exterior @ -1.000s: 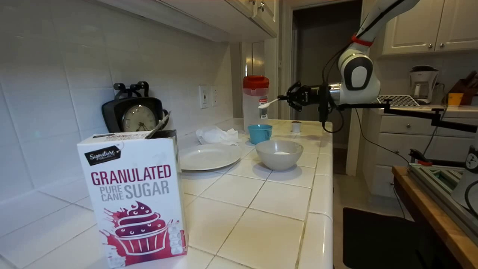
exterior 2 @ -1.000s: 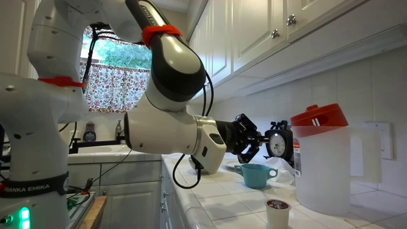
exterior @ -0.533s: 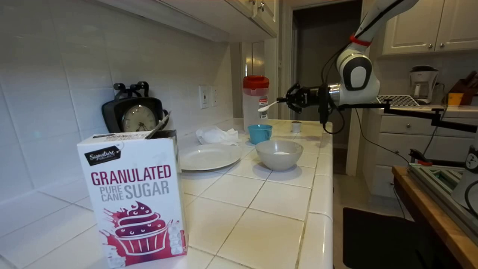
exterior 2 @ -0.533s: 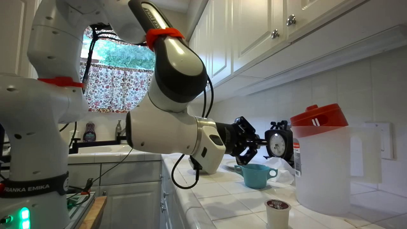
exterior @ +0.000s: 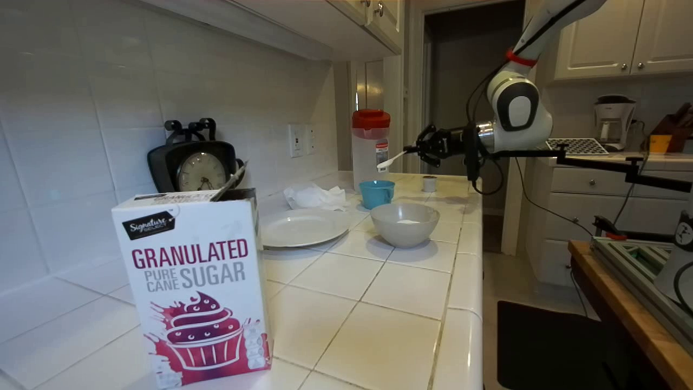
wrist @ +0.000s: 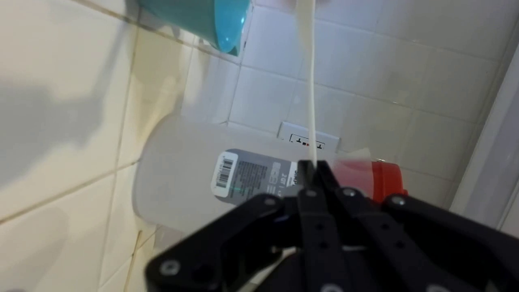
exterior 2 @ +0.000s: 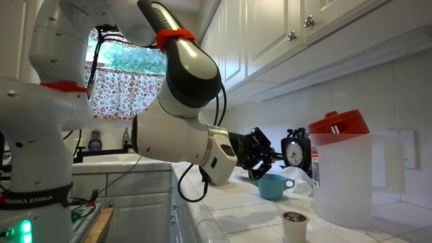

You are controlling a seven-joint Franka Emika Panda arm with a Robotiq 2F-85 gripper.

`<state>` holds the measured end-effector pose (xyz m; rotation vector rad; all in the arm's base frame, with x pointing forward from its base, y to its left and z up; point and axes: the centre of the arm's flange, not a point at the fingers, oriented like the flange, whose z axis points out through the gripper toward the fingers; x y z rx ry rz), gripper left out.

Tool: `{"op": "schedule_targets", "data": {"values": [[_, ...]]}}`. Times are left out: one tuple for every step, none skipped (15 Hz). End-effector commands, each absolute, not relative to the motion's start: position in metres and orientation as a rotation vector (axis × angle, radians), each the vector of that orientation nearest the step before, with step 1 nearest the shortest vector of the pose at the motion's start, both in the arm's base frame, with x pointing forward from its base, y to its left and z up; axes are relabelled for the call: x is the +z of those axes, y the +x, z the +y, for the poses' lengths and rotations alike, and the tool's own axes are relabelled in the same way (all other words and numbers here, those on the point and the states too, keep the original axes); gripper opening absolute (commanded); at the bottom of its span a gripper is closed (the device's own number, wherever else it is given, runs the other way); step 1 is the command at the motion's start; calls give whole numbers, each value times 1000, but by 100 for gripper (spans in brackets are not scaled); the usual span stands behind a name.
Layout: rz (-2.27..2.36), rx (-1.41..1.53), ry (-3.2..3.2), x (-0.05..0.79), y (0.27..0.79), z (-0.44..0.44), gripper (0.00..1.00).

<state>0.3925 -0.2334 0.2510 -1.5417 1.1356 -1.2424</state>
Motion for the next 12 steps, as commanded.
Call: {"op": "schedule_targets", "data": {"values": [[1154, -1205, -1571, 257, 397, -239, 1], [1159, -1200, -1578, 258, 398, -241, 1], [1161, -1196, -1583, 260, 399, -242, 1], [1163, -1192, -1591, 261, 400, -244, 1], [1162, -1187, -1599, 263, 401, -245, 1], [1161, -1179, -1612, 264, 403, -246, 1], [1157, -1174, -1619, 266, 405, -247, 1], [1157, -1165, -1631, 267, 407, -248, 1], [1155, -1157, -1640, 268, 409, -249, 1], [1153, -1149, -1650, 269, 411, -249, 1], [1149, -1139, -1661, 270, 413, -248, 1], [1145, -1128, -1673, 271, 414, -247, 1]]}}
